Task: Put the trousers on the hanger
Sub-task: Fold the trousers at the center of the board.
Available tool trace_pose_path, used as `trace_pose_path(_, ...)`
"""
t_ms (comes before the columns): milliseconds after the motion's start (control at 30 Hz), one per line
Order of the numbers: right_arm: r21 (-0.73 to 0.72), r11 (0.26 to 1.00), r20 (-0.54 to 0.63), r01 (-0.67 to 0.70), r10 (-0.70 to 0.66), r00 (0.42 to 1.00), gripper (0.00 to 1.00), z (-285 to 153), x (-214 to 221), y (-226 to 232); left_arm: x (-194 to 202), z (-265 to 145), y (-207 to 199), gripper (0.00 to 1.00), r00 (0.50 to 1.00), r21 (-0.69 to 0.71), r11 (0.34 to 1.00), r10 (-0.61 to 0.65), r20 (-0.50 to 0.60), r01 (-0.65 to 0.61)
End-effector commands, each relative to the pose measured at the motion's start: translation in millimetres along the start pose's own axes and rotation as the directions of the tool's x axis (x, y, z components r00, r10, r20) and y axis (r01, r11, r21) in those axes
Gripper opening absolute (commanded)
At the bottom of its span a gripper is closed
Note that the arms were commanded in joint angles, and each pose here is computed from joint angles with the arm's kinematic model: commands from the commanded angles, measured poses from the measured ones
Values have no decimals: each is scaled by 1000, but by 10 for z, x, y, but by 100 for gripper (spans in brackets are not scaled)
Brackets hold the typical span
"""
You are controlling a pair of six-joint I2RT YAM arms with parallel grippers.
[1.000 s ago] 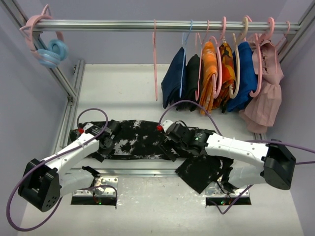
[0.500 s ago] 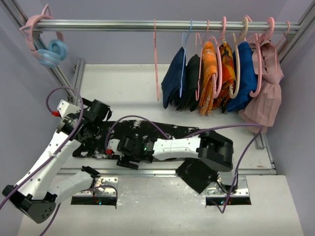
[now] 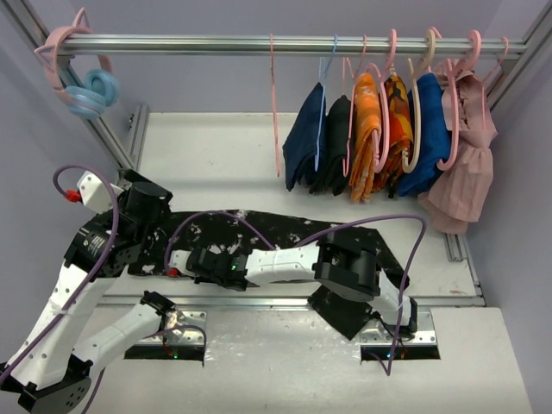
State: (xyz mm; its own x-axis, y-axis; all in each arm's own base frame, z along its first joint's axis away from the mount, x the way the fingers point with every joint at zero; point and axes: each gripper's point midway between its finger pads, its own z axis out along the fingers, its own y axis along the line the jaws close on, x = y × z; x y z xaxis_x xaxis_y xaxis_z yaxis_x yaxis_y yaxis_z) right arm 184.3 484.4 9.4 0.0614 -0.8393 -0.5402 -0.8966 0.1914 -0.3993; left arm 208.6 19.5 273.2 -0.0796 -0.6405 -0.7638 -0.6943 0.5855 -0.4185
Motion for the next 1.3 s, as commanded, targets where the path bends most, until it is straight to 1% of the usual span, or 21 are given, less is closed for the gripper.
trace_pose_path(0, 78, 997, 77, -25, 19, 997, 24, -233, -254, -274, 60, 90, -3, 100, 998, 0, 998, 58, 14, -58)
trace_pose_path(67, 89, 996, 81, -32, 25, 996, 14, -323, -242, -361, 174, 151, 14, 100, 996, 0, 996, 85, -4, -85)
trace_pose_path(133, 107, 992, 90, -67, 58, 994, 1, -404, -232, -494, 240, 175, 27, 100, 996, -13, 996, 85, -24, -85)
trace_pose_path(167, 112, 988, 112, -105, 92, 989, 0, -494, -269, -603, 291, 184, 69, 100, 995, -32, 995, 94, -41, -95)
trace_pose_path(200, 106, 979, 126, -172, 158, 979, 0, -546, -236, -754, 354, 205, 79, 100, 994, -43, 995, 91, -59, -94)
trace_pose_path(233, 103, 973, 118, -206, 194, 974, 0, -518, -168, -812, 385, 215, 92, 100, 994, -49, 994, 92, -67, -95)
trace_pose_path(267, 113, 957, 129, -267, 253, 959, 0, -567, -119, -988, 448, 230, 118, 100, 994, -61, 995, 74, -83, -79)
trace_pose_path(367, 122, 923, 152, -365, 346, 926, 0, -643, -88, -1268, 662, 265, 156, 100, 989, -48, 997, 50, -140, -57)
trace_pose_path(400, 133, 917, 140, -377, 359, 923, 0, -659, -51, -1325, 722, 284, 138, 100, 988, -39, 999, 31, -153, -37)
trace_pose_path(500, 156, 876, 133, -457, 440, 888, 0, -684, -16, -1565, 1045, 351, 209, 100, 972, -42, 999, 21, -235, -32)
trace_pose_path(600, 153, 852, 111, -500, 488, 866, 0, -712, 40, -1665, 1224, 447, 222, 100, 966, -63, 998, 9, -258, -26)
trace_pose_path(767, 107, 849, 102, -517, 508, 855, 0, -738, 30, -1638, 1434, 667, 158, 100, 965, -82, 994, 50, -258, -73)
trace_pose_path(833, 74, 850, 98, -522, 515, 852, 0, -751, 13, -1581, 1502, 766, 73, 100, 969, -74, 996, 39, -246, -59)
trace_pose_path(933, -14, 852, 80, -524, 523, 849, 0, -767, 7, -1393, 1674, 964, 160, 100, 974, -139, 987, 47, -221, -79)
trace_pose_path(1033, -97, 845, 88, -525, 533, 841, 0, -854, -23, -1251, 1763, 1137, 187, 100, 984, -188, 980, 31, -174, -64)
trace_pose_path(1133, -136, 838, 100, -529, 543, 834, 0, -953, -40, -1192, 1887, 1249, 164, 100, 985, -192, 980, 21, -173, -54)
trace_pose_path(1167, -174, 833, 104, -526, 546, 831, 0, -1010, -70, -1137, 1958, 1308, 144, 100, 984, -189, 981, 14, -177, -48)
trace_pose_path(1200, -175, 832, 105, -527, 548, 830, 0, -1011, -74, -1137, 1961, 1320, 98, 100, 984, -177, 984, -2, -178, -30)
trace_pose_path(1267, -217, 824, 109, -523, 553, 826, 1, -1097, -89, -1067, 2031, 1395, 141, 100, 986, -203, 979, -4, -166, -31)
